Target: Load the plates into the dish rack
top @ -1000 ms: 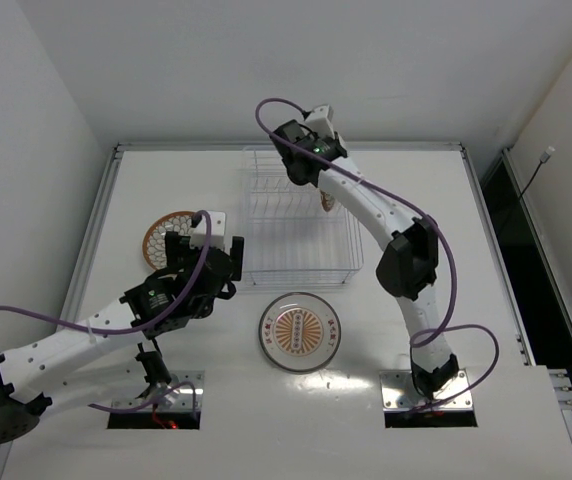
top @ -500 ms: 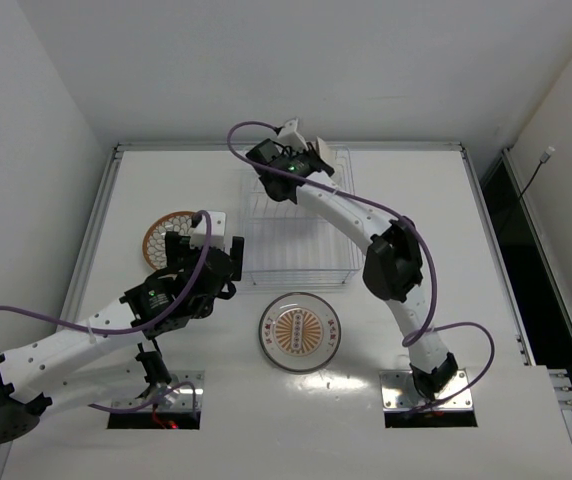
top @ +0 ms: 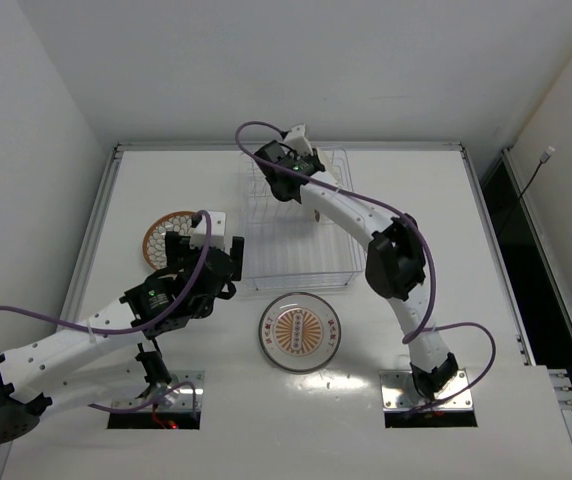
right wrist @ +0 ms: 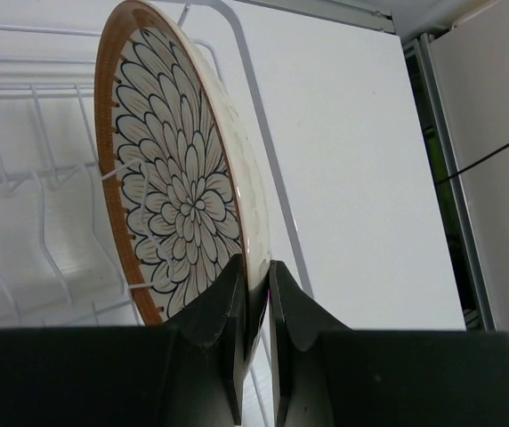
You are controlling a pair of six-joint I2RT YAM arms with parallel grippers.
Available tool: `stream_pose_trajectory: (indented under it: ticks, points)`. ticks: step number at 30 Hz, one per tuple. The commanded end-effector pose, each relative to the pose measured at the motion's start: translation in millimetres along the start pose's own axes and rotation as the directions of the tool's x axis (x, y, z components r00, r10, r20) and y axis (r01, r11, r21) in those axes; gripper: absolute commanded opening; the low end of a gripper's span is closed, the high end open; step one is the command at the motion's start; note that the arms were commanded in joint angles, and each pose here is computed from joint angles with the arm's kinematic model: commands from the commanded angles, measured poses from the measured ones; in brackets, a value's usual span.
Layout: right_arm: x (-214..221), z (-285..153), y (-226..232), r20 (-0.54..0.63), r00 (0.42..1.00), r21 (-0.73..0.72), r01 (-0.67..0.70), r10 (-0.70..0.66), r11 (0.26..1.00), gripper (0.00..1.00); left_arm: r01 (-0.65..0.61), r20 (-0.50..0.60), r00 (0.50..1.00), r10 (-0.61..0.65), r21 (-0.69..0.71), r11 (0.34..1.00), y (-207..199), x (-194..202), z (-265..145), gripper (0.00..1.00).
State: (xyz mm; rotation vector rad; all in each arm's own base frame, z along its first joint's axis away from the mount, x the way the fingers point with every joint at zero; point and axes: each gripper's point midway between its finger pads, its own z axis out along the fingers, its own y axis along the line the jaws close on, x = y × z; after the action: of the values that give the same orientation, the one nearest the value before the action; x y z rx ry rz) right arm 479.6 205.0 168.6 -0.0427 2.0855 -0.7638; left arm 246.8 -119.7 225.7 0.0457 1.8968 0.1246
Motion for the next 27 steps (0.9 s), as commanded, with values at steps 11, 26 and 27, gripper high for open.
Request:
stream_pose_trajectory:
  ticks: [11,26,27]
  points:
    - [5,-28,8,-0.112,0.99,-0.244,-0.117,0.092,0.963,0.66,0.031,0.024,0.999,-0.031,-0.008,0.999,1,-8,1,1.0]
    - [21,-156,-88,-0.131,0.965,-0.69,-0.254,0.229,0.678,0.81,0.031,0.029,0.999,-0.031,-0.02,0.999,3,-9,2,1.0]
    - [17,-186,-106,-0.131,0.94,-0.763,-0.298,0.314,0.574,0.81,0.032,0.029,0.999,-0.031,-0.02,0.999,3,-9,2,1.0]
